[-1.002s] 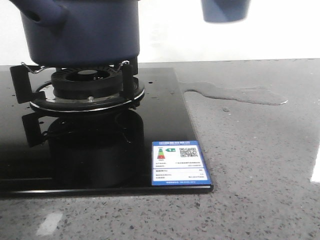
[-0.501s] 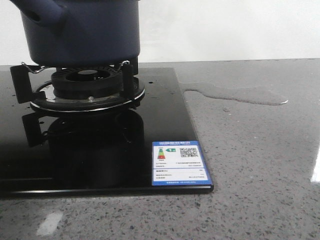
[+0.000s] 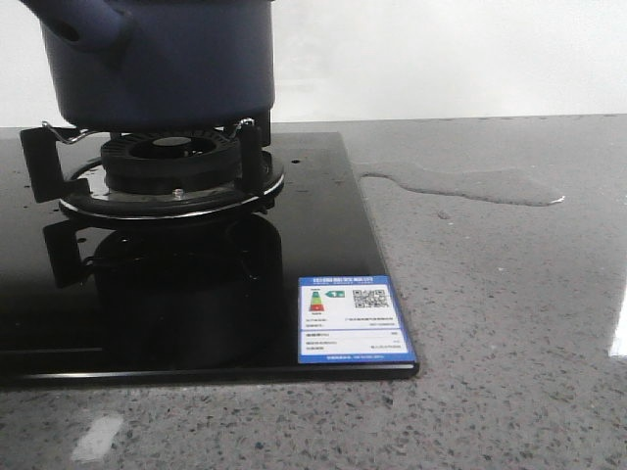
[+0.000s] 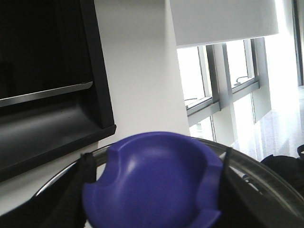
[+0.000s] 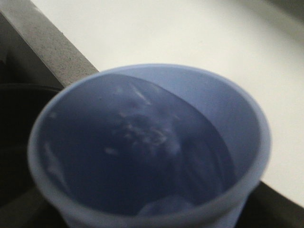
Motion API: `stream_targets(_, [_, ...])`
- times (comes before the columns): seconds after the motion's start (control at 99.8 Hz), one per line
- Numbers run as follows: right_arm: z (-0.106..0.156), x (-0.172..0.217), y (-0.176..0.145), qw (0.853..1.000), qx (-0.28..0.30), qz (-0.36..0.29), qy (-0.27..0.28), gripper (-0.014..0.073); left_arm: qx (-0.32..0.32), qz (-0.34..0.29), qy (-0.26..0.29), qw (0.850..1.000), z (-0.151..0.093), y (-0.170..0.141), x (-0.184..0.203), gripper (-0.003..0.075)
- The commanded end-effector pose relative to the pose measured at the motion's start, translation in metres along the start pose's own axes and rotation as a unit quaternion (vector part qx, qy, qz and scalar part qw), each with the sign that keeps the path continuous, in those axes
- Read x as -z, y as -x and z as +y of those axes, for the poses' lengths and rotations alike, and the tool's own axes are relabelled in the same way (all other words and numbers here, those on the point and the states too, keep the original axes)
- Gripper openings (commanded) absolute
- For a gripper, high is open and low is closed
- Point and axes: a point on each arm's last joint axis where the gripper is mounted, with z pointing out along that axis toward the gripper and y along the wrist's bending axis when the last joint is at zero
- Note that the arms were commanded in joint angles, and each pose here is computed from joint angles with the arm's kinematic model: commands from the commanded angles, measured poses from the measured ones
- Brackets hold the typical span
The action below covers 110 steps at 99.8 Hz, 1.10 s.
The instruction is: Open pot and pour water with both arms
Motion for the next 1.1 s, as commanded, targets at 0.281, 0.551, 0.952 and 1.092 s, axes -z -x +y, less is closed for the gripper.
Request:
stream_targets(0.281, [-0.018, 0.015, 0.036, 0.984, 0.149, -0.082, -0.049, 0.0232, 0.018, -0.049, 0.005, 0.999, -0.003, 0.021, 0.004, 0.0229])
stream_targets(0.551, [-0.016, 0.008, 0.031, 0.973, 0.211, -0.071, -0.051, 0.0232, 0.018, -0.049, 0.005, 0.999, -0.003, 0.021, 0.004, 0.0229])
stream_targets(0.952, [-0.016, 0.008, 0.031, 0.941, 0.327, -0.064, -0.065, 0.0232, 0.018, -0.049, 0.005, 0.999, -0.003, 0.021, 0.004, 0.0229])
stream_targets(1.092, [-0.017, 0.008, 0.032, 0.917, 0.389, -0.060, -0.071, 0.0232, 0.018, -0.049, 0.005, 0.999, -0.003, 0.021, 0.004, 0.0229])
